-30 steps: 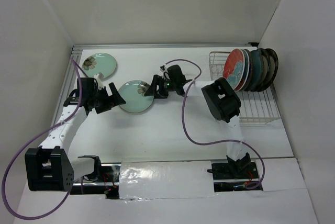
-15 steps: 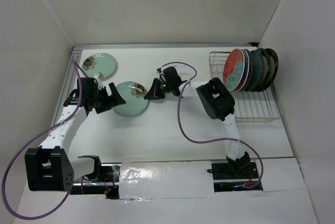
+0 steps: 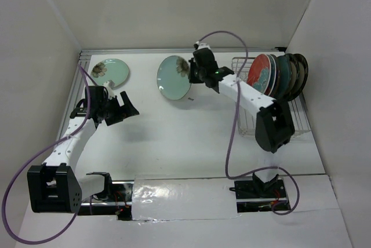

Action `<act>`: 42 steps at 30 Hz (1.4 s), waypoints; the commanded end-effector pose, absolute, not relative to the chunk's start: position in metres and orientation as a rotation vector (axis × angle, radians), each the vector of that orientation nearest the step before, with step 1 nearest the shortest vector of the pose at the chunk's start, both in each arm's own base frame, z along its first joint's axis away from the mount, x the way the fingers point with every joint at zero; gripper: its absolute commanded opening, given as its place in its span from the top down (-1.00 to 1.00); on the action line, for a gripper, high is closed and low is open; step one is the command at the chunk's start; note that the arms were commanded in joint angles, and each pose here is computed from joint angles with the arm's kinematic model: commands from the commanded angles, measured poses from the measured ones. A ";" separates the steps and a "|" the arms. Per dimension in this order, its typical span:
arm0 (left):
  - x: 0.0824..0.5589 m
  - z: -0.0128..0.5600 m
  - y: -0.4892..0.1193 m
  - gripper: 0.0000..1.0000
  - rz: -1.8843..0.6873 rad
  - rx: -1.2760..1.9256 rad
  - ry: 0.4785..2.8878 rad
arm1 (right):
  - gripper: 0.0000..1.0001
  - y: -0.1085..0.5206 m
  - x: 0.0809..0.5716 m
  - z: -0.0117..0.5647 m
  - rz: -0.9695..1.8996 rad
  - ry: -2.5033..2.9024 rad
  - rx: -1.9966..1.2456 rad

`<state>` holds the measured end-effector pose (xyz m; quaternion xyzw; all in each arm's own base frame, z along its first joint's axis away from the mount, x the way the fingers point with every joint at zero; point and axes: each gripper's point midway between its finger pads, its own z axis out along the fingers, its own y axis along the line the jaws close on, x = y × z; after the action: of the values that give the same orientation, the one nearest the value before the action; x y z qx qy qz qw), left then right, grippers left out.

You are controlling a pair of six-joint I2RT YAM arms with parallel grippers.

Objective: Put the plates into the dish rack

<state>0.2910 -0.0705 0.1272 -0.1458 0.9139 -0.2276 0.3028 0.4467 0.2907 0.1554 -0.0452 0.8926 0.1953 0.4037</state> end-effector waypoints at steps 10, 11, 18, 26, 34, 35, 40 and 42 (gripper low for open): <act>0.298 0.139 -0.074 -0.98 -0.632 -0.367 2.384 | 1.00 0.097 0.413 0.377 -0.252 1.646 0.221; 0.298 0.139 -0.074 -0.98 -0.632 -0.367 2.384 | 1.00 0.078 0.406 0.382 -0.316 1.631 0.264; 0.298 0.136 -0.074 -0.98 -0.632 -0.371 2.392 | 1.00 0.013 0.394 0.369 -0.512 1.611 0.323; 0.298 0.134 -0.074 -0.98 -0.631 -0.375 2.401 | 1.00 -0.038 0.397 0.356 -0.543 1.571 0.349; 0.299 0.131 -0.074 -0.98 -0.631 -0.378 2.410 | 1.00 -0.056 0.408 0.344 -0.549 1.599 0.320; 0.299 0.131 -0.074 -0.98 -0.631 -0.378 2.410 | 1.00 -0.056 0.410 0.334 -0.557 1.620 0.312; 0.299 0.131 -0.074 -0.98 -0.631 -0.378 2.410 | 1.00 -0.058 0.418 0.306 -0.555 1.676 0.310; 0.299 0.129 -0.074 -0.98 -0.631 -0.382 2.418 | 1.00 -0.053 0.422 0.294 -0.522 1.702 0.307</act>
<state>0.2915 -0.0709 0.1216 -0.1483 0.9168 -0.2274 0.2930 0.4063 -0.0539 0.2575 0.0868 0.7901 -0.2587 0.5489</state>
